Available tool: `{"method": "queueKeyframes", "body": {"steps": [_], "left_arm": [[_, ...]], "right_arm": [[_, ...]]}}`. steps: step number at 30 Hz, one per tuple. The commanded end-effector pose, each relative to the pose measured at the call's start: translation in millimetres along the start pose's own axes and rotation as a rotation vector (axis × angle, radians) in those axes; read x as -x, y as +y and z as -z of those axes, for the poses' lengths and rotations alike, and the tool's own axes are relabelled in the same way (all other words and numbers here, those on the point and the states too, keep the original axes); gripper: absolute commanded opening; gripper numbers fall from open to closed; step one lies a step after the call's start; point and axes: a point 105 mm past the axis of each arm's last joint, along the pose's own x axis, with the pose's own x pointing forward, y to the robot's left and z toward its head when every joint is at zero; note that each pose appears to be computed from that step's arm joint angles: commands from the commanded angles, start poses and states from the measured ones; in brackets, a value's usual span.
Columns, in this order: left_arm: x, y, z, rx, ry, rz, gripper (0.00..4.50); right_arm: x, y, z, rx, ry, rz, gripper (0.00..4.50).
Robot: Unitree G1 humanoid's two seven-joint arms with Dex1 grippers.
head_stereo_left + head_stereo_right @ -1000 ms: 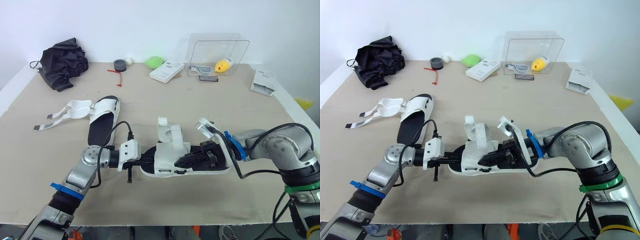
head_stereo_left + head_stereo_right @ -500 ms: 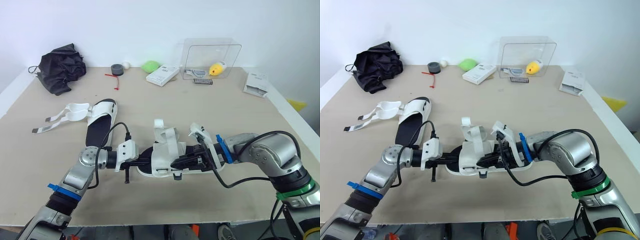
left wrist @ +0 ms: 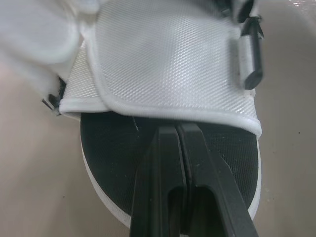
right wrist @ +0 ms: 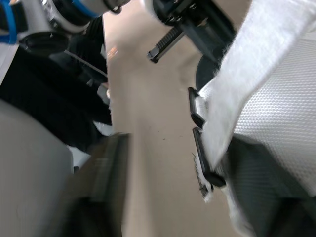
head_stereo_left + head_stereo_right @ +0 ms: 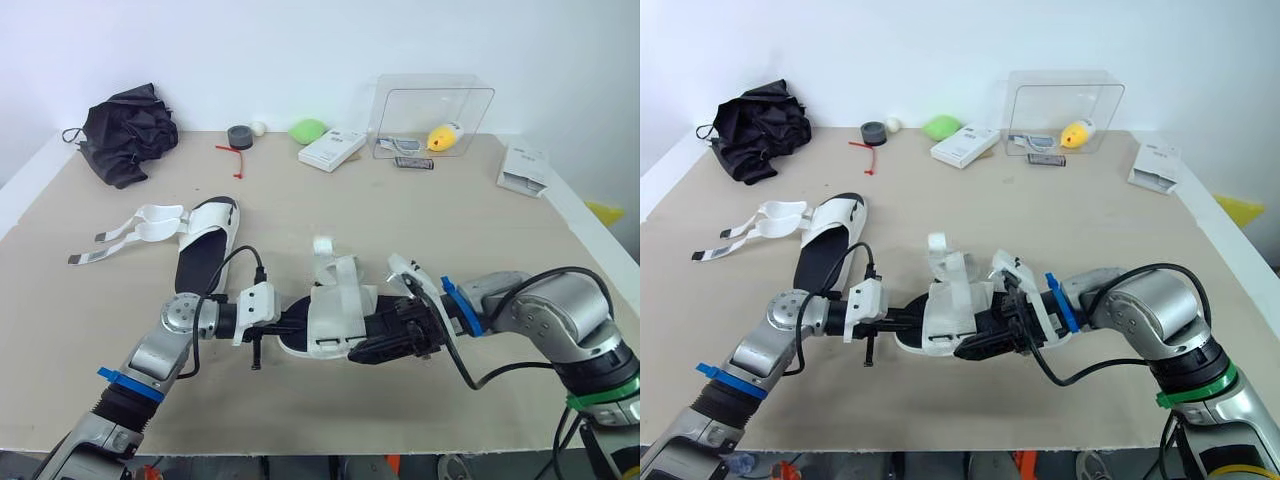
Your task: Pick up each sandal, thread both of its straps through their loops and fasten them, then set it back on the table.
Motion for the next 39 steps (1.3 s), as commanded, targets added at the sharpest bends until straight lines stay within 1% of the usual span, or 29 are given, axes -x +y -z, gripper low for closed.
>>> {"method": "queueKeyframes", "body": {"steps": [1, 2, 4, 8, 11, 14, 18, 25, 31, 36, 39], "left_arm": [[3, -19, 42, 0.136, 0.141, 0.043, 0.0], [3, -19, 42, 0.136, 0.141, 0.042, 0.0], [4, -20, 43, 0.138, 0.141, 0.041, 0.0], [4, -20, 44, 0.14, 0.141, 0.04, 0.0], [3, -19, 43, 0.139, 0.139, 0.041, 0.0], [1, -19, 43, 0.136, 0.136, 0.046, 0.0], [-1, -16, 41, 0.127, 0.133, 0.054, 0.0], [-1, -14, 42, 0.126, 0.134, 0.055, 0.0], [-1, -14, 42, 0.126, 0.134, 0.053, 0.0], [0, -15, 42, 0.126, 0.134, 0.051, 0.0], [0, -15, 42, 0.127, 0.135, 0.05, 0.0]], "right_arm": [[36, 15, -26, 0.021, -0.151, -0.025, 4.32], [42, 22, -26, 0.029, -0.163, -0.042, 4.32], [48, 36, -16, 0.027, -0.15, -0.054, 4.32], [42, 54, 13, 0.002, -0.093, -0.054, 4.32], [25, 49, 31, -0.003, -0.071, 0.037, 4.32], [9, 36, 39, -0.025, -0.101, 0.13, 4.32], [0, 22, 36, -0.034, -0.126, 0.204, 4.32], [-7, 26, 32, -0.042, -0.146, 0.169, 4.32], [-5, 37, 15, -0.081, -0.223, 0.063, 4.32], [-7, 33, 9, -0.106, -0.238, 0.068, 4.32], [-12, 31, 10, -0.107, -0.219, 0.08, 4.32]]}}
